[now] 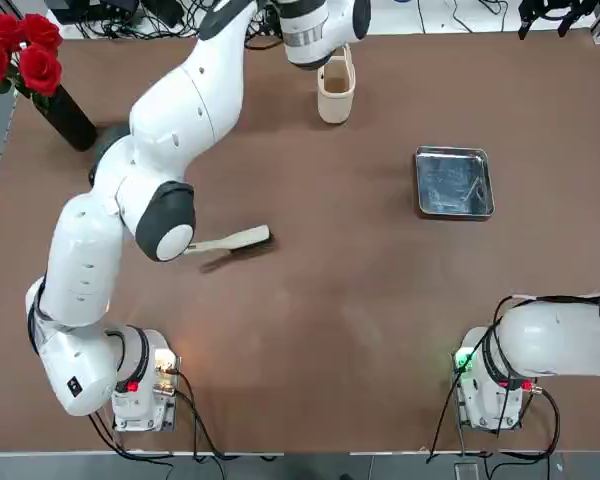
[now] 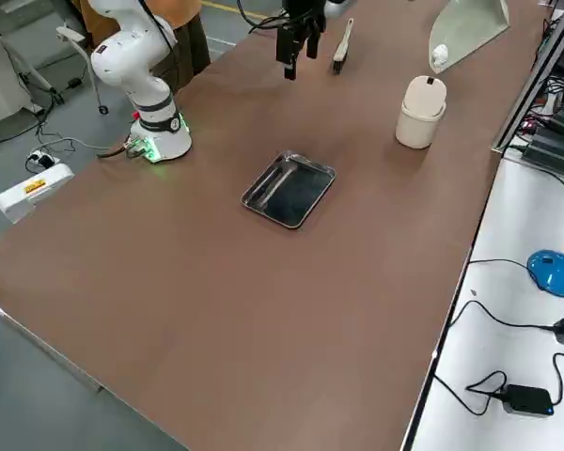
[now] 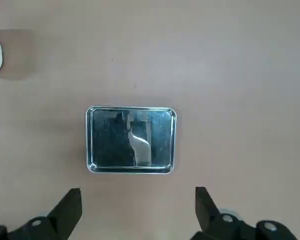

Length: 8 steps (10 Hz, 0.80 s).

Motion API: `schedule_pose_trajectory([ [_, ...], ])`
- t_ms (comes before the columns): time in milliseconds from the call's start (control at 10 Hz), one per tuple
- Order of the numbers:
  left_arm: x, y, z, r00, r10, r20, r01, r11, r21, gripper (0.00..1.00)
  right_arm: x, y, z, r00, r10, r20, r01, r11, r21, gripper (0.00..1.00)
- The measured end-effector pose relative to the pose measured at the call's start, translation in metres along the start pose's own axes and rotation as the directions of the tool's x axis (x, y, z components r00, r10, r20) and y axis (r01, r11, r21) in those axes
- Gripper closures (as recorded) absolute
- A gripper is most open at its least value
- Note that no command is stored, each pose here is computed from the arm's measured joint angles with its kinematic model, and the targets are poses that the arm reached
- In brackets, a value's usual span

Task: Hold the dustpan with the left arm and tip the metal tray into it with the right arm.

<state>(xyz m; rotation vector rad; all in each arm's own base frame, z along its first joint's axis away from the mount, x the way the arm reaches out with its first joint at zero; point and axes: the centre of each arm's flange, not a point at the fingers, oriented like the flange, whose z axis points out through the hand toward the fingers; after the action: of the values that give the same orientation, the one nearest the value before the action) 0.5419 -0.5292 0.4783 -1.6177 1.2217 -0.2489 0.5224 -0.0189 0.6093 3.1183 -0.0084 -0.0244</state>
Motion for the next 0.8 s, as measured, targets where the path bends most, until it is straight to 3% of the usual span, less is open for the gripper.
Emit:
schedule_pose_trajectory([
  [400, 0.026, 0.036, 0.002, 0.994, 0.048, 0.096, -0.061, 0.989, 0.131, 0.68, 0.000, 0.006, 0.000, 1.000, 0.011, 0.000, -0.011, 1.000, 0.003, 0.00],
  [800, 0.031, 0.039, 0.009, 0.992, 0.040, 0.120, -0.061, 0.983, 0.175, 0.68, 0.000, 0.007, 0.000, 1.000, 0.013, -0.001, -0.013, 1.000, 0.003, 0.00],
])
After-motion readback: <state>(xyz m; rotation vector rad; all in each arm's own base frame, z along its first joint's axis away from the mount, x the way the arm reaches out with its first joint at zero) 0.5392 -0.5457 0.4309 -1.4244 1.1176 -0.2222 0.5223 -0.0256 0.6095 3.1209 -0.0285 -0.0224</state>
